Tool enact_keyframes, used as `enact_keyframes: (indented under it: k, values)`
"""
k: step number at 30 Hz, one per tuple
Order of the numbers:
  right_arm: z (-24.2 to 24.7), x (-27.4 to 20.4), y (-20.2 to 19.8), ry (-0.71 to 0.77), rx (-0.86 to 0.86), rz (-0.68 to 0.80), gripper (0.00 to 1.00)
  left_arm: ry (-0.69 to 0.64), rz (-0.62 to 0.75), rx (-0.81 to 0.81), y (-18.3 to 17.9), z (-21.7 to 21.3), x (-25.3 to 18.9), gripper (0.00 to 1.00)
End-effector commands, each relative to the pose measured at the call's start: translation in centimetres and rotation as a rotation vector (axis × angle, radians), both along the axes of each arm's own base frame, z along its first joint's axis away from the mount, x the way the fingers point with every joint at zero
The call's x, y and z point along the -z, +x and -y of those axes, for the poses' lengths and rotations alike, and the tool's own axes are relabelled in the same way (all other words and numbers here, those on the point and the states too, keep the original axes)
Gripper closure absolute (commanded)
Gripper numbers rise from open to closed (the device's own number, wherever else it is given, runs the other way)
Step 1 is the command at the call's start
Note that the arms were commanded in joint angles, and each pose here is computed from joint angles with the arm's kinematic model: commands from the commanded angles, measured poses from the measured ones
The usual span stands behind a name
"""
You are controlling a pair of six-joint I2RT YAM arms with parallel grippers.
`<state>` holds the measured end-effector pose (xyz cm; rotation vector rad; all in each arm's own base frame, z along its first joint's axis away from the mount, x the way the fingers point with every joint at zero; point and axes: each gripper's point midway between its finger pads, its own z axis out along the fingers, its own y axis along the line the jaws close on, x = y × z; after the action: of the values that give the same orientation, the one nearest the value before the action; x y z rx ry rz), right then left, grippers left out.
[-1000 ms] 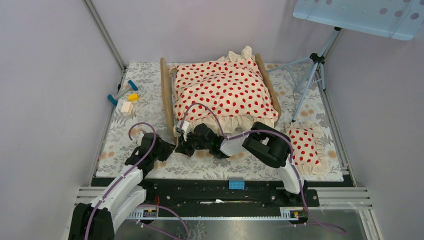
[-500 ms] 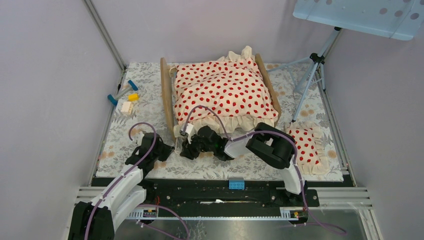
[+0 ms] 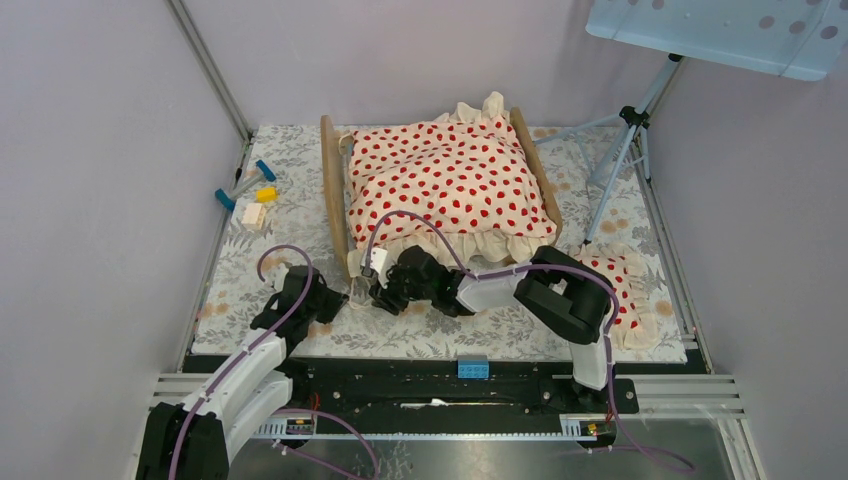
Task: Set up the pet bed
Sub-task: Tie the ropes to the bed frame.
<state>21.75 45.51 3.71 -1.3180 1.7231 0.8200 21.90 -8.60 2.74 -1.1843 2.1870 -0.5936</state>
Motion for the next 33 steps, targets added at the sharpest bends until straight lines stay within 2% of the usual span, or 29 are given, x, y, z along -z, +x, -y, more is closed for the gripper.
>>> enact_keyframes:
  k: [1,13,17,20,22,26,33]
  values:
    - [0.0,-0.5,0.6,-0.035,-0.032,0.027,0.53,0.017,0.03,-0.005,0.7,-0.2,-0.6,1.0]
    - [0.5,2.5,1.2,-0.12,-0.004,0.012,0.57,0.015,0.032,-0.006,0.6,-0.2,-0.6,1.0]
    - [0.3,3.1,1.0,-0.124,-0.006,-0.014,0.72,0.014,0.032,-0.009,0.6,-0.2,-0.6,1.0]
    - [0.7,3.1,0.5,-0.124,0.003,-0.041,0.92,0.017,0.032,-0.012,0.5,-0.3,-0.7,1.0]
    - [1.3,2.6,0.0,-0.102,0.026,-0.059,1.0,0.019,0.035,-0.014,0.6,-0.4,-0.8,1.0]
    - [2.8,1.3,-0.7,-0.057,0.096,-0.1,1.0,0.043,0.047,-0.03,1.0,-0.8,-1.6,1.0]
    - [5.5,0.6,0.2,-0.1,0.323,-0.179,1.0,0.106,0.062,-0.063,2.1,-2.1,-3.0,1.0]
